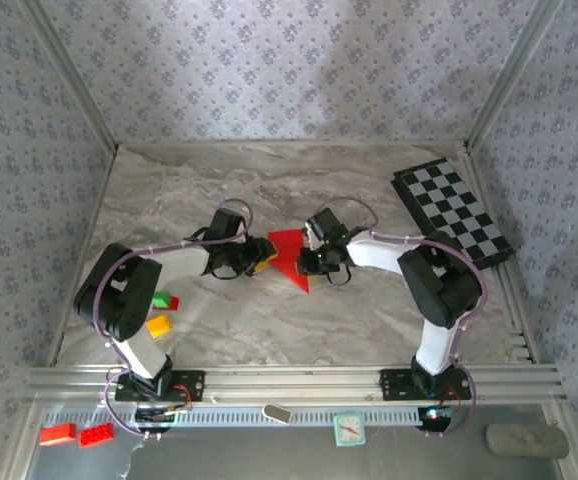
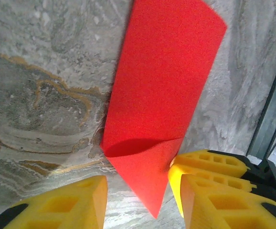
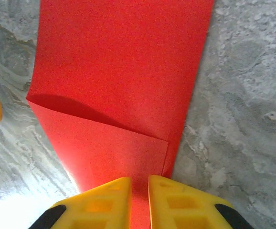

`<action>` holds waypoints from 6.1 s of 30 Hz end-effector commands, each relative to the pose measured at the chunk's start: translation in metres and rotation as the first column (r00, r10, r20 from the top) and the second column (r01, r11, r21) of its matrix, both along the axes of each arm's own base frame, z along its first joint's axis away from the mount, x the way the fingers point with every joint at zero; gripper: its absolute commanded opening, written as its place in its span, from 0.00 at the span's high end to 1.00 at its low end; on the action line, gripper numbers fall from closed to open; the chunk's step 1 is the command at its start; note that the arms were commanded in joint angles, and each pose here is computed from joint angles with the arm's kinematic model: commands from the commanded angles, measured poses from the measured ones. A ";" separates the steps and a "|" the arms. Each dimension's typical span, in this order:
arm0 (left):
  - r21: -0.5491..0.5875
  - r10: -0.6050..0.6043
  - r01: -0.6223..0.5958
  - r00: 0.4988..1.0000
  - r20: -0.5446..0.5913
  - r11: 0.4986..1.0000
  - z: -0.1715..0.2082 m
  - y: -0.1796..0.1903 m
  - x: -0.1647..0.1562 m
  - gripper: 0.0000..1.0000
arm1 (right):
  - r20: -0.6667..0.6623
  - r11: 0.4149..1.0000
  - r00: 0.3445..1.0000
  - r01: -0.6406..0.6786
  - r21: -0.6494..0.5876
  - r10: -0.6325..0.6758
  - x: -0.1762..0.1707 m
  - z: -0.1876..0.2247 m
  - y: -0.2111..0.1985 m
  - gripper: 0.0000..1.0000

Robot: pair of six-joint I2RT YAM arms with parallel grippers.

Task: Fold a paper plane with a square sheet of paper (pick it up from the middle)
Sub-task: Fourth fold the wing at the center of the table.

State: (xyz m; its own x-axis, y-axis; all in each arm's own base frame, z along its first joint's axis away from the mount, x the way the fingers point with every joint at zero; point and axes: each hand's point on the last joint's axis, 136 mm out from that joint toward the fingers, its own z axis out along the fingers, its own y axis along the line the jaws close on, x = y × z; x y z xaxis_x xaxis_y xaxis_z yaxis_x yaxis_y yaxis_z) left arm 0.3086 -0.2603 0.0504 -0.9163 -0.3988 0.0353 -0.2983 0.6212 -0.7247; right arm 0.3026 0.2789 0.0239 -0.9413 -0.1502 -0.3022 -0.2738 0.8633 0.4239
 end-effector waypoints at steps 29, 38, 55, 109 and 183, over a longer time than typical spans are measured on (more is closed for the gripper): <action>-0.130 -0.143 0.149 0.988 0.055 0.980 0.006 -0.032 0.007 0.71 | -0.070 0.997 0.997 0.033 -0.073 -0.038 -0.004 -0.023 -0.018 0.83; -0.126 -0.154 0.163 0.985 0.075 0.979 -0.003 -0.030 0.011 0.75 | -0.070 0.998 0.997 0.031 -0.063 -0.036 -0.002 -0.022 -0.019 0.83; -0.040 -0.095 0.097 0.994 0.045 0.994 -0.008 -0.018 0.015 0.91 | 0.150 0.999 0.988 0.031 0.021 -0.034 0.017 0.045 -0.024 0.66; 0.153 0.123 -0.101 0.982 -0.144 0.983 0.015 -0.017 0.005 0.89 | 0.618 0.905 0.662 -0.288 -0.313 0.424 -0.009 0.015 0.025 0.61; 0.162 0.128 -0.111 0.987 -0.099 0.981 -0.025 0.036 -0.022 0.86 | 0.425 0.864 0.807 -0.493 0.104 0.410 -0.025 -0.002 0.052 0.92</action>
State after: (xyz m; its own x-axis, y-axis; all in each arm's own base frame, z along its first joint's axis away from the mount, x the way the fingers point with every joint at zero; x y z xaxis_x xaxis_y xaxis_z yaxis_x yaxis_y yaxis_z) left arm 0.2824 -0.2247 0.0222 -0.8469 -0.5245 0.0870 -0.4686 0.6590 -0.5884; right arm 0.2819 0.3309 0.0294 -0.5368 -0.4261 -0.7282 -0.8081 0.5076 0.2987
